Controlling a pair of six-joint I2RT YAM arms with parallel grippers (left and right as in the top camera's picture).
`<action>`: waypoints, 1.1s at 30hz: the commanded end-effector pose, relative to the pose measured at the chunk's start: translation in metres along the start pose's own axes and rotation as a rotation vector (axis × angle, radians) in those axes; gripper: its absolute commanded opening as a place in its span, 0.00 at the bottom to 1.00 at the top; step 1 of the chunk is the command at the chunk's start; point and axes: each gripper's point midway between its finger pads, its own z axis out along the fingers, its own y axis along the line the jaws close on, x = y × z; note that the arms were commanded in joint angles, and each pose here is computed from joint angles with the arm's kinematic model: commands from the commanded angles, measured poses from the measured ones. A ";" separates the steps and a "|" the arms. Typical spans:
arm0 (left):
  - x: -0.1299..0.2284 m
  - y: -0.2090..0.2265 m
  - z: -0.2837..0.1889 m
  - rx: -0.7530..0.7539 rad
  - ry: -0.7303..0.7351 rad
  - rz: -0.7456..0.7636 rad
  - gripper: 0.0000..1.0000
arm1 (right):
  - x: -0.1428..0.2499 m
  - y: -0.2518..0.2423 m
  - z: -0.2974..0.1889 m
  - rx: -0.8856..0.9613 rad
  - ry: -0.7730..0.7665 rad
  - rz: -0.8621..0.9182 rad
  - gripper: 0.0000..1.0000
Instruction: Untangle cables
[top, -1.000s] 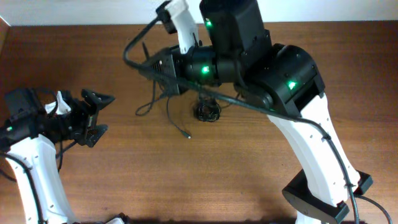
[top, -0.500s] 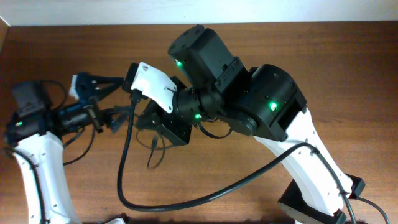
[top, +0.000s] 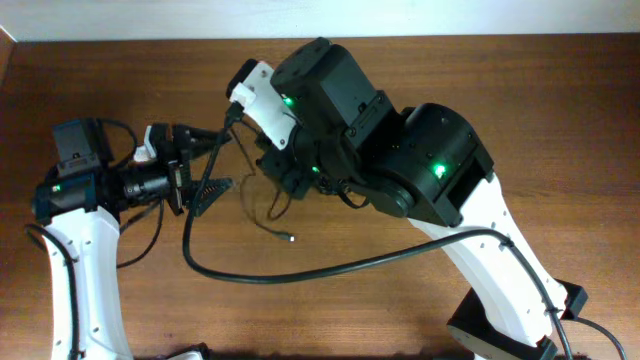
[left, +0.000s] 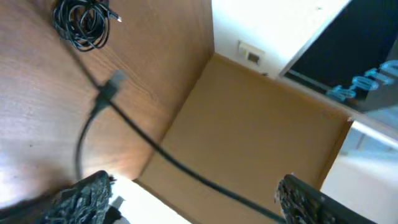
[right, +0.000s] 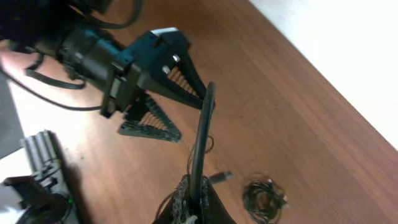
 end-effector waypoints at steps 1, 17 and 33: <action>-0.002 -0.006 -0.001 0.013 -0.007 -0.154 0.94 | -0.001 -0.009 0.001 0.051 -0.002 0.036 0.04; 0.014 -0.021 -0.002 0.073 0.109 -0.471 0.84 | -0.011 0.002 0.036 -0.031 -0.012 0.183 0.04; 0.011 -0.039 -0.004 0.121 0.145 -0.527 0.53 | -0.011 0.026 0.037 -0.172 -0.002 0.183 0.04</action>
